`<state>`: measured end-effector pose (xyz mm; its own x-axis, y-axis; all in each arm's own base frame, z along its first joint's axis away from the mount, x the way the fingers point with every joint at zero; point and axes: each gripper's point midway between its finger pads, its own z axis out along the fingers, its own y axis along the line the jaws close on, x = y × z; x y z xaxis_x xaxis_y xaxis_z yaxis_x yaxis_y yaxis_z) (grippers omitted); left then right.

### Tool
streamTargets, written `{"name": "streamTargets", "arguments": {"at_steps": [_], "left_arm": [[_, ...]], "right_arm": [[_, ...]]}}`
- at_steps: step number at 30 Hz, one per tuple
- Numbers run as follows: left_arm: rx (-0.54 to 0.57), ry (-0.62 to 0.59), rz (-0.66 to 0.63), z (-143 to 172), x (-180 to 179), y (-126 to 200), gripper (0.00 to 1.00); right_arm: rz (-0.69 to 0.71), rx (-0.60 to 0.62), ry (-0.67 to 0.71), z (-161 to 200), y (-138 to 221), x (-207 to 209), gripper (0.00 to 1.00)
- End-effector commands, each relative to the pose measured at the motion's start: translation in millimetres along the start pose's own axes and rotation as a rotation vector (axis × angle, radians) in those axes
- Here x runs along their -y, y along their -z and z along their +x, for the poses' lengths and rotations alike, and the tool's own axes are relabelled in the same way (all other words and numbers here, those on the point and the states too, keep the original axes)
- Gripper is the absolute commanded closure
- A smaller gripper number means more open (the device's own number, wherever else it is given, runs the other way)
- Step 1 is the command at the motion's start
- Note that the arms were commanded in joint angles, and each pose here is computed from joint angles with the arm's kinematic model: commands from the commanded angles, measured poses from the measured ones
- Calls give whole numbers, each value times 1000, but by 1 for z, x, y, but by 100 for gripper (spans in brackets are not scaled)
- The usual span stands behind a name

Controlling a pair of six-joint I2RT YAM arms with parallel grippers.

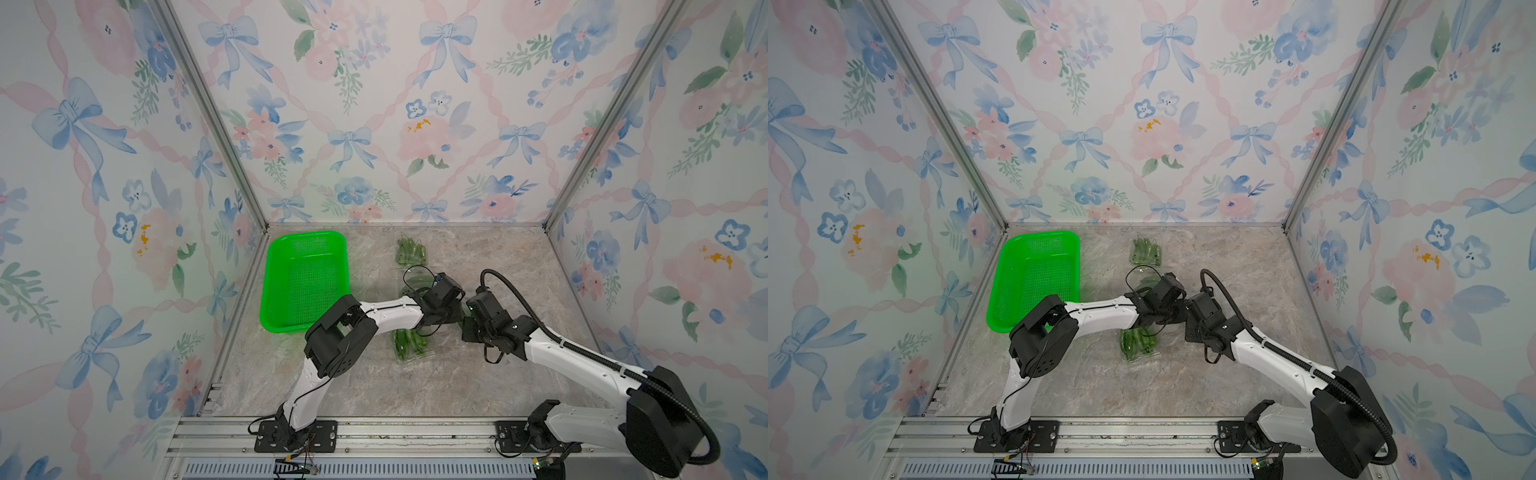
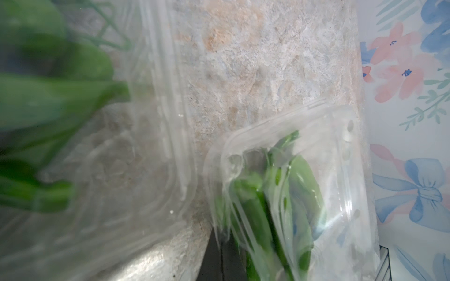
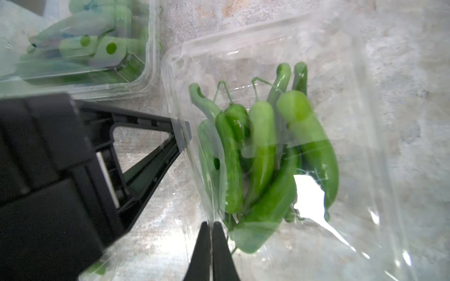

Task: Take small green peppers out of containers
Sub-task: Open the packing box at the center of the board.

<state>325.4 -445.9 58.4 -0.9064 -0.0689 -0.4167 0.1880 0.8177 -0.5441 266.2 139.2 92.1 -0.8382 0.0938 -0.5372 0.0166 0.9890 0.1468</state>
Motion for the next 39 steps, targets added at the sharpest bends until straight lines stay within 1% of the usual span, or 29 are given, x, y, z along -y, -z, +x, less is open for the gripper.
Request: {"name": "streamTargets", "arguments": {"at_steps": [1, 4, 15, 17, 19, 21, 22, 27, 28, 30, 32, 34, 37, 39], "left_arm": [[-84, -32, -56, 26, -19, -1, 100], [-85, -33, -56, 27, -18, -2, 100], [-66, -35, -58, 21, -18, 4, 99], [-61, -35, -58, 20, -18, 5, 99], [-60, -35, -60, 19, -19, 6, 99], [-59, -36, -62, 19, -20, 6, 98], [-58, -36, -63, 19, -20, 6, 97], [-60, -37, -70, 21, -22, 6, 95], [-55, -38, -73, 21, -22, 7, 94], [-42, -38, -75, 18, -22, 11, 89], [-26, -40, -82, 15, -24, 16, 83], [-9, -42, -82, 10, -22, 21, 82], [-5, -47, -76, 8, -20, 22, 84], [-7, -49, -70, 8, -17, 22, 81]], "right_arm": [[-20, 0, -24, -8, 22, 10, 100], [-55, 11, -67, -14, 31, 17, 100], [-41, 41, -134, -27, 42, 42, 99], [-30, 54, -148, -30, 46, 47, 92], [-35, 60, -165, -33, 49, 50, 82], [-45, 59, -172, -35, 51, 50, 76], [-40, 62, -180, -37, 53, 52, 70], [-9, 59, -191, -42, 59, 60, 65], [-5, 62, -193, -43, 59, 63, 60], [33, 76, -193, -48, 65, 74, 47], [64, 97, -207, -54, 73, 85, 39], [76, 124, -223, -61, 81, 95, 32], [96, 136, -258, -67, 85, 109, 30], [98, 118, -285, -67, 82, 114, 29]]}}
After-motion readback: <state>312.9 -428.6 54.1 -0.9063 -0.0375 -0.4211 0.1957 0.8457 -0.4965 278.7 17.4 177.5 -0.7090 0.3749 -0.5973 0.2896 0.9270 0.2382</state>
